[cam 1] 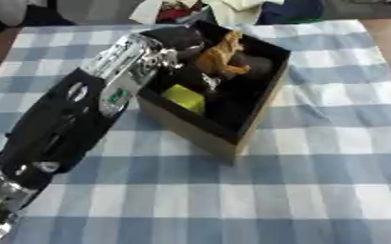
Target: Pick up objects on the table and place them in the box.
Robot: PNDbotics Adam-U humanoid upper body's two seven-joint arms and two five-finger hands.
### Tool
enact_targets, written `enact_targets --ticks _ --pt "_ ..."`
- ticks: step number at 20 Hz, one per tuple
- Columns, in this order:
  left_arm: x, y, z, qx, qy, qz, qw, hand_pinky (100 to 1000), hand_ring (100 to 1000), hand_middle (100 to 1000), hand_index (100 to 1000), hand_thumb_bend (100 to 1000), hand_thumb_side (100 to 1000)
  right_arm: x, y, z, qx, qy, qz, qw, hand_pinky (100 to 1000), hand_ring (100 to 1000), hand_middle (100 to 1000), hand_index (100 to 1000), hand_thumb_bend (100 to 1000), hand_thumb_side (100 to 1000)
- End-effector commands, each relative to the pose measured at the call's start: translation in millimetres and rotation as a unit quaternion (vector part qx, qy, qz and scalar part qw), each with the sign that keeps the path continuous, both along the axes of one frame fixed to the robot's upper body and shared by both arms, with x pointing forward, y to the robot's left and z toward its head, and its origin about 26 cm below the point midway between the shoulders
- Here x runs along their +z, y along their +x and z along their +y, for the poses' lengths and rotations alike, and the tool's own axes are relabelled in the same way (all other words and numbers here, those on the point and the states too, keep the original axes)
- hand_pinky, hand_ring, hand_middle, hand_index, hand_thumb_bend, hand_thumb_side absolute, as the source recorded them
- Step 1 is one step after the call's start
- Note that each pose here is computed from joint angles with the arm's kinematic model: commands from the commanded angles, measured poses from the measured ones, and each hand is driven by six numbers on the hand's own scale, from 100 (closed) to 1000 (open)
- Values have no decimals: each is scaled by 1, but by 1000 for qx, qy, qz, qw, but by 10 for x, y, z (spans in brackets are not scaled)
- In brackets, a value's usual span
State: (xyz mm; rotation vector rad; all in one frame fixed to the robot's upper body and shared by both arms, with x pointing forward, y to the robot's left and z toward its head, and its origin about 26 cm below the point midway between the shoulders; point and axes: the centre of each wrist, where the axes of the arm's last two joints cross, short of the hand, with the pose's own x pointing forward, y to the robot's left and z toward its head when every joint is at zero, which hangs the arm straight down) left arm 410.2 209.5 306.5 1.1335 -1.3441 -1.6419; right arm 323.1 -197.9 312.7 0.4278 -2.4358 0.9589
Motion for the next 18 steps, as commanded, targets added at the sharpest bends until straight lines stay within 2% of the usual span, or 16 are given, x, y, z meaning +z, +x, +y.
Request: enact_targets --ticks 1,3,6,9,12,18 --pt "76 -11 14 7 13 -19 1000 663 779 753 927 258 946 71 -55 3 5 -1 -15 1000 1000 961 679 903 100 755" --pt "61 -3 23 12 22 -20 999 677 806 780 953 341 986 71 -56 3 6 0 -14 1000 1000 961 679 903 100 753" --pt "27 11 27 15 32 -14 999 691 838 809 972 390 981 75 -59 8 7 1 -15 1000 1000 962 678 903 100 753" --pt "-19 38 30 15 40 0 999 705 857 844 996 357 944 83 -62 15 9 2 -16 1000 1000 961 677 902 100 754" --pt "-32 64 42 13 38 19 999 711 863 850 1000 372 974 88 -62 15 9 2 -17 1000 1000 961 677 902 100 755" --pt "-34 58 28 11 34 15 999 713 867 850 1000 323 1000 89 -61 19 10 2 -16 1000 1000 962 676 902 100 755"
